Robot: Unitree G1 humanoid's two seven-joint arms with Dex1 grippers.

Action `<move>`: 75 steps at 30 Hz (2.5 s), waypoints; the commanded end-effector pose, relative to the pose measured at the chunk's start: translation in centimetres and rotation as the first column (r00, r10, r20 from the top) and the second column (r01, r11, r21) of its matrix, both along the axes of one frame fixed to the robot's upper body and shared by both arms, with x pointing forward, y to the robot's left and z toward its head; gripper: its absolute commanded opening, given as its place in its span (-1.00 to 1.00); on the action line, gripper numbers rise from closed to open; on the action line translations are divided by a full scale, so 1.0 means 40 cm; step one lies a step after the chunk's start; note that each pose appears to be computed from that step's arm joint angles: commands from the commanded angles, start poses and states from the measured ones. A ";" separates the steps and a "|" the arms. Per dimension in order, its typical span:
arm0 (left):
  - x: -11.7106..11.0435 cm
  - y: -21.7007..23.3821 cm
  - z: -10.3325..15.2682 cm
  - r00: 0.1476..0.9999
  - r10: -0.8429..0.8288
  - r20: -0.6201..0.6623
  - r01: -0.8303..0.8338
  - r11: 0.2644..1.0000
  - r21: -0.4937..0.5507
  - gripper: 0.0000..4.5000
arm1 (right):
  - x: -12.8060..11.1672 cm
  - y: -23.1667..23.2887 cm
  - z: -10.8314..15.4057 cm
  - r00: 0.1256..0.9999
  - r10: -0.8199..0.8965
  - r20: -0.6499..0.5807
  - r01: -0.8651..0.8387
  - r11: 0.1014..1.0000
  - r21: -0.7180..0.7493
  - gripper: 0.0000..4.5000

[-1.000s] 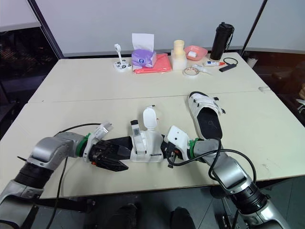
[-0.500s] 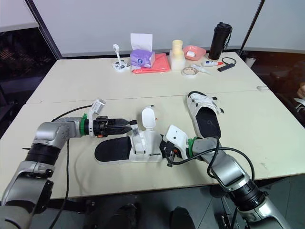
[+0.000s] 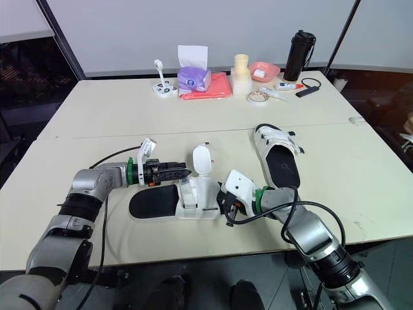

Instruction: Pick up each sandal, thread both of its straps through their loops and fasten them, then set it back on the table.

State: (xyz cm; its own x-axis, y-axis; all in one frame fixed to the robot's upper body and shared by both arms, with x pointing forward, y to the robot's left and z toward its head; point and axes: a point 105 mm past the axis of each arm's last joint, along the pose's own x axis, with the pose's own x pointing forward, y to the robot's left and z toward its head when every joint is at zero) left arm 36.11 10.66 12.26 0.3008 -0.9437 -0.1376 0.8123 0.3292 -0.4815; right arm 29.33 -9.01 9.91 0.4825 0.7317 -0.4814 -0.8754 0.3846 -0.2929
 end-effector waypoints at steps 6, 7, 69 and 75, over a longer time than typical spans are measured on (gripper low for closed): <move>-0.018 0.005 0.072 0.997 -0.044 0.057 0.049 0.994 -0.096 -0.96 | -0.003 -0.020 -0.038 0.998 -0.040 -0.042 0.038 0.998 -0.048 -1.00; -0.034 0.001 0.086 0.994 -0.081 0.071 0.089 0.989 -0.118 -0.96 | -0.003 -0.020 -0.039 0.998 -0.039 -0.042 0.037 0.998 -0.050 -1.00; 0.012 0.010 -0.061 0.996 -0.081 -0.029 0.081 0.997 0.001 -0.96 | -0.034 -0.018 -0.060 0.997 -0.001 -0.078 -0.006 0.997 -0.083 -1.00; 0.004 0.007 -0.075 0.995 -0.081 -0.049 0.082 0.997 0.009 0.15 | -0.036 -0.016 -0.060 0.997 0.000 -0.079 -0.007 0.997 -0.082 -1.00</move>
State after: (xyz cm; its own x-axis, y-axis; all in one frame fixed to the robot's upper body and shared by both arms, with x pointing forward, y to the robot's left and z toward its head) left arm 36.46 10.87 9.63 0.2152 -0.9646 -0.1525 0.8143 0.2635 -0.5172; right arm 28.63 -9.00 9.67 0.4750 0.7250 -0.4987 -0.8788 0.3623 -0.3104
